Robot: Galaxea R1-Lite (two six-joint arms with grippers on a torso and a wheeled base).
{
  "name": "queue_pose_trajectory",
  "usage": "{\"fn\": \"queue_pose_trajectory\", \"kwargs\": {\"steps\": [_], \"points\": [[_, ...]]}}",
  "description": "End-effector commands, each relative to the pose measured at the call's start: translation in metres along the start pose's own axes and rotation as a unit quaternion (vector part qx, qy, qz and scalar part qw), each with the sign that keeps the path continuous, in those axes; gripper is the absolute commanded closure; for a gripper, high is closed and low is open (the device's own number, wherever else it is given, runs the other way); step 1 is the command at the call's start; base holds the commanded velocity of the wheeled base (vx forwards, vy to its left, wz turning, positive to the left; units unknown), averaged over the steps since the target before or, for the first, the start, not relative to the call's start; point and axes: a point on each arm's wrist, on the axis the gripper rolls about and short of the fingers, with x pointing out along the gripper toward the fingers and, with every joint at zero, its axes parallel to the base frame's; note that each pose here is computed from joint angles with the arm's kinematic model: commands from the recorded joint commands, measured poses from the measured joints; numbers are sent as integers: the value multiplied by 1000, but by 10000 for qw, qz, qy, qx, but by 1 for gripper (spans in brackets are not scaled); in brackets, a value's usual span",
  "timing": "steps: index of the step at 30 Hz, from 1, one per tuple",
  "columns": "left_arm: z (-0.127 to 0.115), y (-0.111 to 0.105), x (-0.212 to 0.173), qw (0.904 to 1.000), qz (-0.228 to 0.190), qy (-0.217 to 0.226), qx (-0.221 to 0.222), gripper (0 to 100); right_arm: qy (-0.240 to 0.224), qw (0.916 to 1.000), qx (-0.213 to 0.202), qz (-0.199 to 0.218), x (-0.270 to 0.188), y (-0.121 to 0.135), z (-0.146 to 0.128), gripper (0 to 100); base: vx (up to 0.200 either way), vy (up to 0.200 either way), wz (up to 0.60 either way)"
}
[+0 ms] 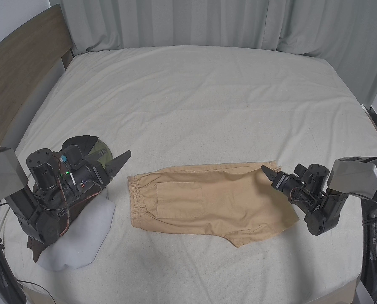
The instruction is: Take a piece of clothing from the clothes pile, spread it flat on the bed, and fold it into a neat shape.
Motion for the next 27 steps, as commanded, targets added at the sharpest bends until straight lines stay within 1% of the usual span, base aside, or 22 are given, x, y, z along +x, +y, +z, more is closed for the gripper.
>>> {"fn": "queue_pose_trajectory", "kwargs": {"steps": [1, 6, 10, 16, 18, 19, 21, 25, 27], "points": [[-1, 0, 0, 10000, -8, 4, -4, 0, -94, 9999, 2, 71, -1, 6, 8, 0, 0, 0, 0], [-1, 1, 0, 10000, 18, 12, -9, 0, -162, 9998, 11, 120, -1, 9, 12, 0, 0, 0, 0], [-3, 2, 1, 10000, 27, 46, -24, 0, -108, 9998, 13, 178, 0, 14, 8, 0, 0, 0, 0], [-6, 4, -2, 9999, 81, 98, -50, 0, 34, 9991, -8, 422, 1, 34, -2, 0, 0, 0, 0], [-9, 3, -7, 9997, 47, 209, -100, 0, 23, 9984, 16, 573, 0, 46, -1, 0, 0, 0, 0], [-9, 3, -7, 9997, 42, 218, -104, 0, 10, 9983, 14, 580, 0, 47, 0, 0, 0, 0, 0], [-15, 1, -14, 9987, -162, 429, -226, 0, 8, 9980, 76, 629, -4, 52, 3, 0, 0, 0, 0], [-27, 2, -24, 9955, -385, 772, -384, 0, -151, 9973, 66, 719, -15, 62, 21, 0, 0, 0, 0], [-29, 3, -26, 9944, -458, 851, -424, 0, -220, 9969, 58, 752, -22, 67, 28, 0, 0, 0, 0]]}}
